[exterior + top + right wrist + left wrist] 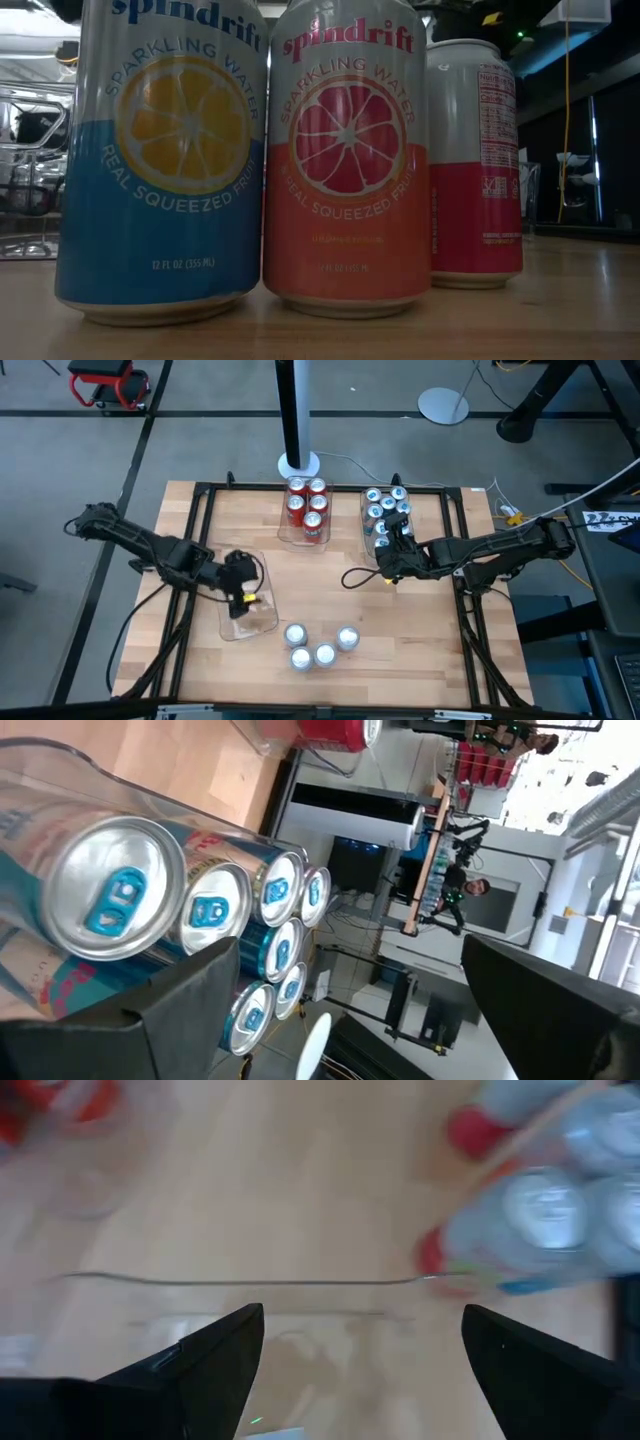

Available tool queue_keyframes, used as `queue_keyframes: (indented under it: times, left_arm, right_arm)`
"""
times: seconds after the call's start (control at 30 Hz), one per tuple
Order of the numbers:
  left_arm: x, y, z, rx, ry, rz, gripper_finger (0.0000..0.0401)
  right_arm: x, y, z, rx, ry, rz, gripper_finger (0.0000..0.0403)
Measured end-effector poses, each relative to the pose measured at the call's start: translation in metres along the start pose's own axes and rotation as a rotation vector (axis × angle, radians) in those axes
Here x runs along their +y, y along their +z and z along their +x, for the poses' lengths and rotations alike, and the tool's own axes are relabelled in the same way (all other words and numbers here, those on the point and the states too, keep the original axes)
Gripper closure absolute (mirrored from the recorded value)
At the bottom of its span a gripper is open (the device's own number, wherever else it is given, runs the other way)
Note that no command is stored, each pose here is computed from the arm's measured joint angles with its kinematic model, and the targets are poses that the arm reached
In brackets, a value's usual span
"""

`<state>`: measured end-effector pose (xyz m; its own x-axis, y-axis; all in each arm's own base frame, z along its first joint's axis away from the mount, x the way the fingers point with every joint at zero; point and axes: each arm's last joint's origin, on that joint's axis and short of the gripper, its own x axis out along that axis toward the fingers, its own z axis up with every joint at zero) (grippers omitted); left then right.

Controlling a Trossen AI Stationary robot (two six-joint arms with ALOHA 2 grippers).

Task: Sort soda cans
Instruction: Move the bottom left transparent bin to the top left of the table

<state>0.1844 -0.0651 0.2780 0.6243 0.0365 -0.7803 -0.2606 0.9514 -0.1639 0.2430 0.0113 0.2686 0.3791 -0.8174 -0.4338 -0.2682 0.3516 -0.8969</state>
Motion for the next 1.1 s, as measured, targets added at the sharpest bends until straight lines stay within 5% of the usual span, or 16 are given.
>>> queue_keyframes:
  times: [0.47,0.77,1.1]
  left_arm:
    - [-0.065,-0.014,0.022,-0.046,-0.202,0.159,0.0074]
    - [-0.088,0.003,0.024,0.175,-0.045,0.183,0.0074]
    - [-0.101,-0.015,0.061,0.429,0.037,0.024,0.0074]
  right_arm:
    - [-0.001,0.002,0.0,-0.014,-0.003,0.021,0.0023]
    - [-0.001,0.002,0.0,-0.014,-0.003,0.022,0.0023]
    - [-0.001,0.002,0.0,-0.014,-0.004,0.003,0.0023]
